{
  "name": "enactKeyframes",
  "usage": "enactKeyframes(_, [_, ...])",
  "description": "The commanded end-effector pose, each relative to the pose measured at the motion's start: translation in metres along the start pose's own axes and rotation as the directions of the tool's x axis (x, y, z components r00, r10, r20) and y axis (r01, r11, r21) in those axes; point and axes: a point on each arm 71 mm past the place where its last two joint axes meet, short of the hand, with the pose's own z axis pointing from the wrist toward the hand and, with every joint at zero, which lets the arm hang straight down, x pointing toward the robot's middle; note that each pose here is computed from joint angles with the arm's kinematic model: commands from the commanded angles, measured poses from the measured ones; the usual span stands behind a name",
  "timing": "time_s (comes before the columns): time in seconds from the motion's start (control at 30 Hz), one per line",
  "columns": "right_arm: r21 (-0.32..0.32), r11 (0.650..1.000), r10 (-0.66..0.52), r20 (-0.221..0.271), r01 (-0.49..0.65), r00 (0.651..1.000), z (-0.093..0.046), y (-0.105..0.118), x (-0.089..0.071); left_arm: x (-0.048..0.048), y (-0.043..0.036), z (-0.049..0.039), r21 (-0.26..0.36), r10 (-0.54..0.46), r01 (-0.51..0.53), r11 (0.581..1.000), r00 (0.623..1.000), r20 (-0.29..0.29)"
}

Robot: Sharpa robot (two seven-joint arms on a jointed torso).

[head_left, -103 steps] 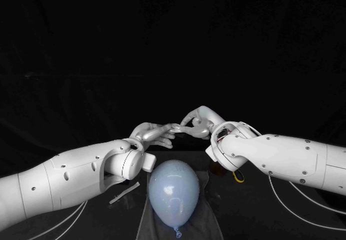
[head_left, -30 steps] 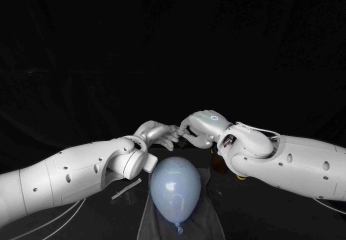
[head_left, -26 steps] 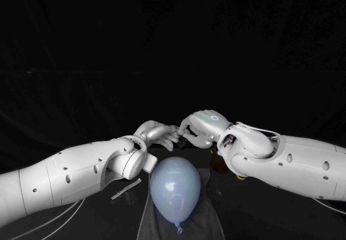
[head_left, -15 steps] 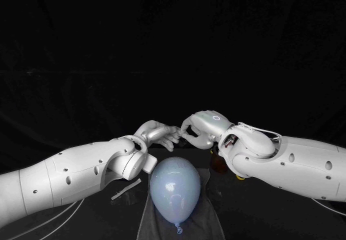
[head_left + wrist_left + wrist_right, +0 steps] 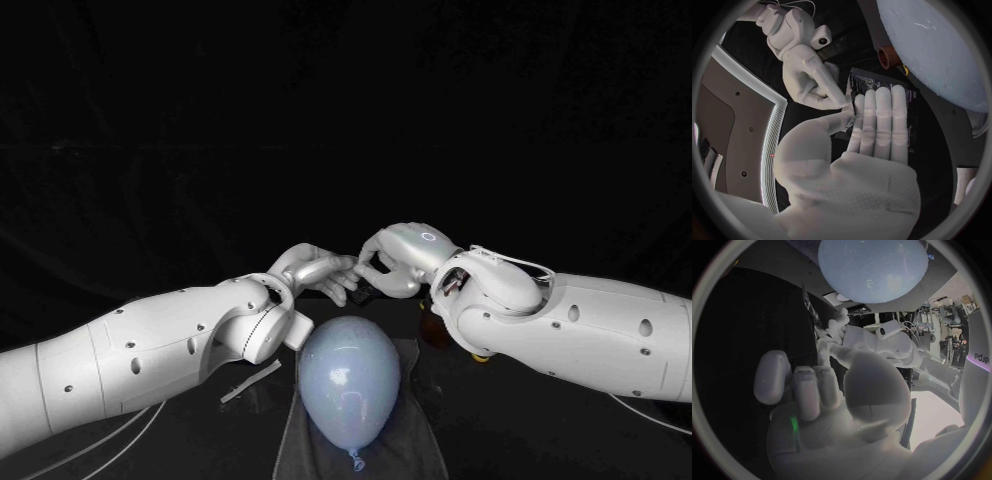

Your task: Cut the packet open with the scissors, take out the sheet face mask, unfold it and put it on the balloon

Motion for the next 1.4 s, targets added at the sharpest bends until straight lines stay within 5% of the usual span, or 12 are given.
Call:
enactKeyframes(0.03, [0.033, 0.999, -0.009, -0.008, 0.01, 1.0, 0.0018, -0.0033, 0.0005, 0.0052, -0.0037, -0.0003, 0.015, 0.011, -0.011, 1.0, 0.999, -0.033])
enactKeyframes(1.1, [0.058, 0.993, -0.103, -0.077, 0.107, 0.992, 0.003, -0.0044, 0.0054, 0.0102, -0.0084, -0.0054, 0.051, 0.0, 0.003, 0.999, 0.998, -0.062])
enactKeyframes(1.4, [0.05, 0.993, -0.102, -0.045, 0.104, 0.994, 0.0028, -0.0027, 0.0031, 0.0113, -0.0095, -0.0065, 0.061, -0.004, 0.008, 0.998, 0.997, -0.073])
